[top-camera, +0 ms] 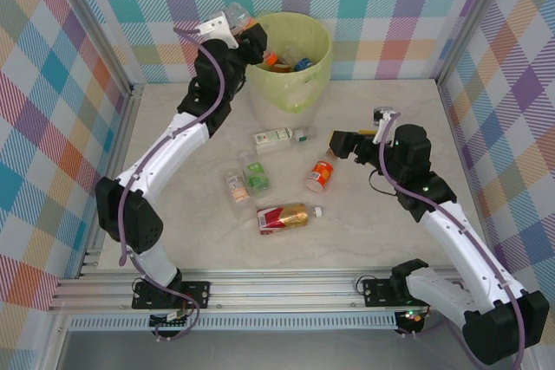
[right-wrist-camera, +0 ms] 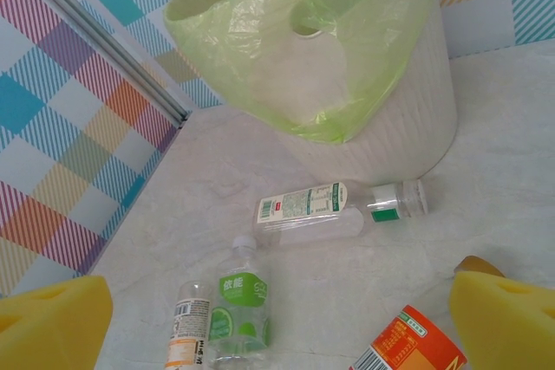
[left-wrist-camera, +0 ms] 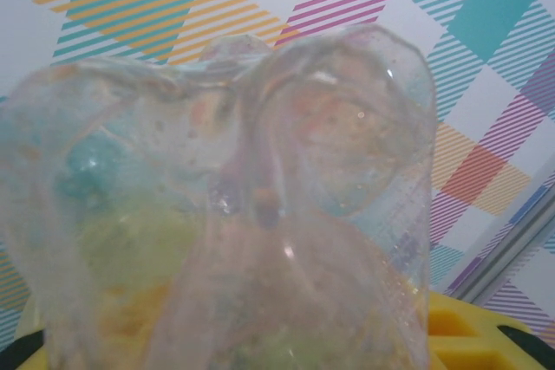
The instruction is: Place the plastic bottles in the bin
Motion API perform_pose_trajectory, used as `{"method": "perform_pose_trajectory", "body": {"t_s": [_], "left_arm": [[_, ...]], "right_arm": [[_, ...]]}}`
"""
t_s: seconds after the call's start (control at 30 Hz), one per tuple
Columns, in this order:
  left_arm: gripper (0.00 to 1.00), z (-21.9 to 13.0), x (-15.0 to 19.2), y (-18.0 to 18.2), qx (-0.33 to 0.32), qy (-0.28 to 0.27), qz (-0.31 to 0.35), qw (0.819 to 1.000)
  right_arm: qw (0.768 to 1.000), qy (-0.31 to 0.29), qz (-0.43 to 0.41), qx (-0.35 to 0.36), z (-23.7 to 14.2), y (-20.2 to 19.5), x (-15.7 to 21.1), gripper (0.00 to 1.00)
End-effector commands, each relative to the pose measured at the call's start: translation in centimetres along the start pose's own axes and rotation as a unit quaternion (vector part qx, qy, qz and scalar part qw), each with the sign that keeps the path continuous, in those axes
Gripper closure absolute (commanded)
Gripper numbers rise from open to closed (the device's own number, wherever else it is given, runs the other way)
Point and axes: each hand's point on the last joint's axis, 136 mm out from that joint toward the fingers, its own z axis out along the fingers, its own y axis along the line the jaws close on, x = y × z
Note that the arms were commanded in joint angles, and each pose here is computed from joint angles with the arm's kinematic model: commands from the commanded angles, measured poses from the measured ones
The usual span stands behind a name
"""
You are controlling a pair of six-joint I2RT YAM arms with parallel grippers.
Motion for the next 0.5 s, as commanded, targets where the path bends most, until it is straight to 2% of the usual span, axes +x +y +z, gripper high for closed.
{"method": "perform_pose_trajectory", "body": {"t_s": [0.0,0.27,0.47], "left_arm": [[0.57,1.7,-1.5,0.3,-0.003,-0.035,0.026,0.999],[0.57,6.5,-1.1,1.1,-0.007,-0.016,0.038,0.999],[0.57,9.0,3.2,0.8,0.005,0.068,0.072,0.995]], "right_arm": [[1.0,-0.01,-0.017,0.001,-0.6,0.4,-0.6,0.0],[1.0,-0.006,-0.005,0.01,-0.3,-0.2,-0.2,0.0],[1.0,-0.008,-0.005,0.019,-0.8,-0.4,0.0,0.0]]}}
